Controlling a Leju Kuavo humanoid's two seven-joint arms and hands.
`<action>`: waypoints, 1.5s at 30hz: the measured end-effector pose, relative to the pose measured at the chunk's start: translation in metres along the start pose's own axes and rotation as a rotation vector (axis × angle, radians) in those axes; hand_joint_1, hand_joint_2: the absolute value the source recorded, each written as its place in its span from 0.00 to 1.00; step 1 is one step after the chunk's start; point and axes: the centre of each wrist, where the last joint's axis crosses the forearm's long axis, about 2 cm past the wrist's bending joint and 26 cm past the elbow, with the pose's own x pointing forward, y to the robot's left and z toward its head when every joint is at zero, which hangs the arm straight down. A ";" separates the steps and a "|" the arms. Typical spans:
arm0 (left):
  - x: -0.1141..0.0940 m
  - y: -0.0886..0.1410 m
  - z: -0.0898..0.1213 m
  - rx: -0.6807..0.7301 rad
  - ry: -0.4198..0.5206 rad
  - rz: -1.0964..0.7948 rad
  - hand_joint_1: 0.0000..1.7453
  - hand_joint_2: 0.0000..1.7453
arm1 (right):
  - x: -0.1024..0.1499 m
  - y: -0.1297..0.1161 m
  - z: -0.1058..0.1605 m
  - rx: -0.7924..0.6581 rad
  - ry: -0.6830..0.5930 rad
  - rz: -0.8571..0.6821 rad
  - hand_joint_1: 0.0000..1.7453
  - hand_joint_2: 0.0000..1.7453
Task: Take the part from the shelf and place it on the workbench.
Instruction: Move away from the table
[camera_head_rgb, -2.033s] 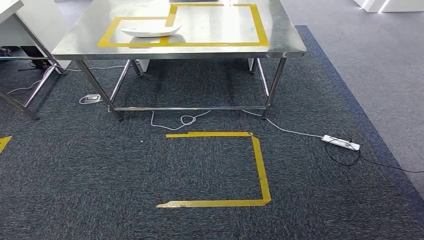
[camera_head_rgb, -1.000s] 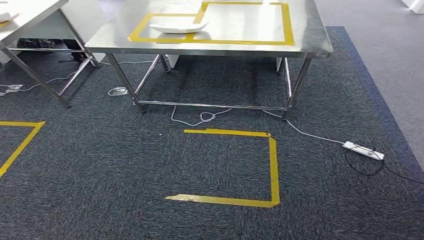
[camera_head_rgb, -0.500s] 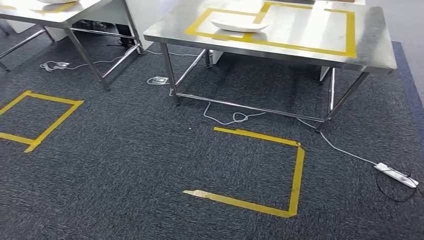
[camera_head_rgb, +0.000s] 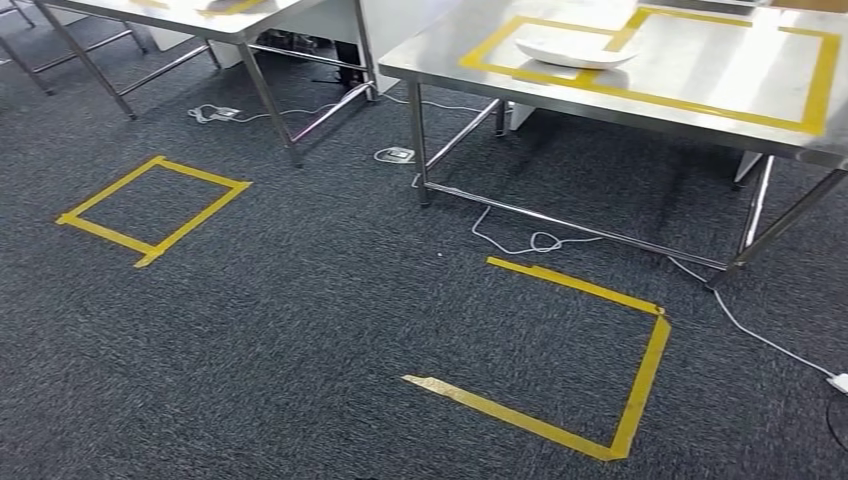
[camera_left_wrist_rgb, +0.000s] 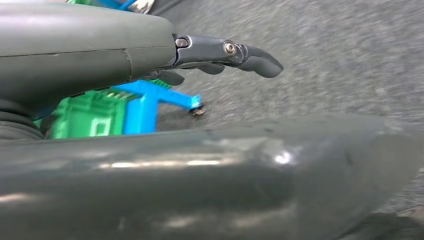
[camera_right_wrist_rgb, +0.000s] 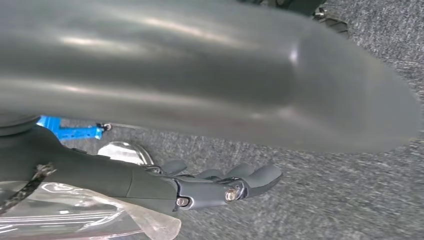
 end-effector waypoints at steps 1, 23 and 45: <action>-0.001 0.000 0.000 -0.001 0.002 0.000 0.00 0.00 | 0.000 0.000 0.000 0.000 0.000 -0.001 0.00 0.00; 0.029 0.001 -0.009 -0.029 -0.106 -0.057 0.00 0.00 | 0.008 0.011 -0.024 0.039 -0.038 0.072 0.00 0.00; 0.013 -0.014 -0.004 -0.103 -0.056 0.089 0.00 0.00 | 0.014 0.020 -0.041 0.104 -0.071 0.137 0.00 0.00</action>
